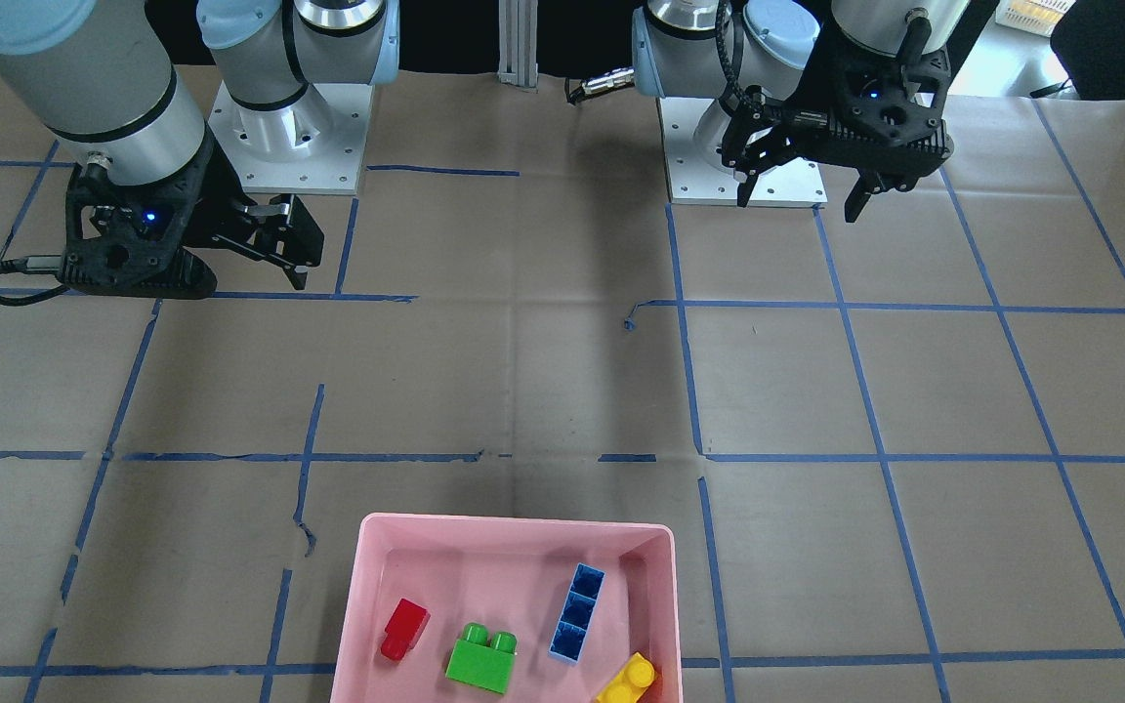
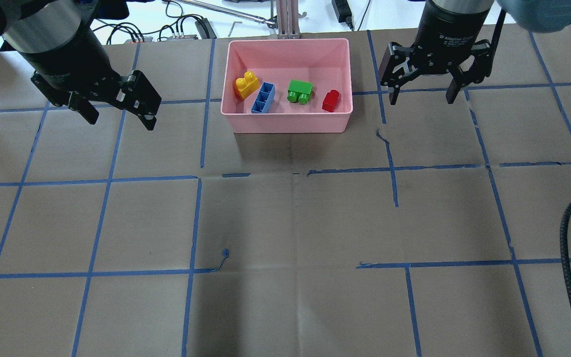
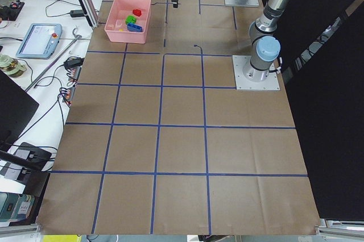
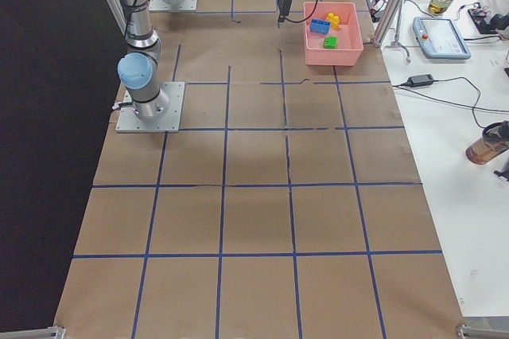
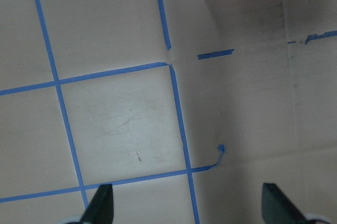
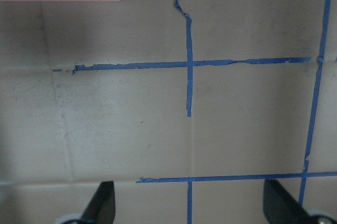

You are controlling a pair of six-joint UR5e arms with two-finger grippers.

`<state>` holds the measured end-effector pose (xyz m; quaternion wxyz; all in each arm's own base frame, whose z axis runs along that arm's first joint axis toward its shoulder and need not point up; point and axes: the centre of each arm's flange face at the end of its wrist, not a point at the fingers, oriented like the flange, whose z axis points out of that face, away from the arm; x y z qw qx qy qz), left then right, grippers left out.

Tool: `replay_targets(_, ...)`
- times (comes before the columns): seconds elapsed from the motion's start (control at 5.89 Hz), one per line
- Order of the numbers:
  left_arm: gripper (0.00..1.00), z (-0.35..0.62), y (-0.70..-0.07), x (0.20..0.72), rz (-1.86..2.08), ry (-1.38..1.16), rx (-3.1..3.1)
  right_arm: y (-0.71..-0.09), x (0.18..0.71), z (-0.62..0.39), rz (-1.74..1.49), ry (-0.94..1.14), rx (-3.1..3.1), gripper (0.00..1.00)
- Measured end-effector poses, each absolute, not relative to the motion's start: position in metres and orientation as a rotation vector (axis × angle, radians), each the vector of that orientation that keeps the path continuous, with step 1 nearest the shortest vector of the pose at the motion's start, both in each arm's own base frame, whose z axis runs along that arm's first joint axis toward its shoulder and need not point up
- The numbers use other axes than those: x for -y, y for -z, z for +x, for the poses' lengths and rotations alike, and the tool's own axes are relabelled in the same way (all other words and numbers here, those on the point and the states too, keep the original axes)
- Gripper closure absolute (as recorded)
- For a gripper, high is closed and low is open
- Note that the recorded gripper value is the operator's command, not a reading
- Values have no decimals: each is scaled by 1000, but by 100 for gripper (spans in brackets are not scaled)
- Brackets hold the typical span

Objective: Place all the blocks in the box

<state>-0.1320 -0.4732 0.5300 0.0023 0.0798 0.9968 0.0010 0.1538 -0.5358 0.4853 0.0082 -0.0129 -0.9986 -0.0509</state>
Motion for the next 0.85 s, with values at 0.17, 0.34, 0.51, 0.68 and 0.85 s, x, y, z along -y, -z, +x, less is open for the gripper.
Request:
replay_targets(0.17, 1, -131, -531, 476, 244, -3, -3130, -485, 535, 152, -40, 149, 3107, 1)
replay_targets(0.34, 1, -131, -532, 477, 242, 0, -3131, -484, 535, 151, -39, 146, 3103, 1)
replay_targets(0.51, 1, -131, -532, 477, 242, 1, -3132, -484, 535, 151, -38, 144, 3103, 1)
replay_targets(0.68, 1, -131, -531, 478, 241, -1, -3134, -484, 536, 151, -37, 141, 3103, 1)
replay_targets(0.85, 1, -131, -531, 478, 241, -3, -3135, -484, 536, 151, -37, 140, 3104, 0)
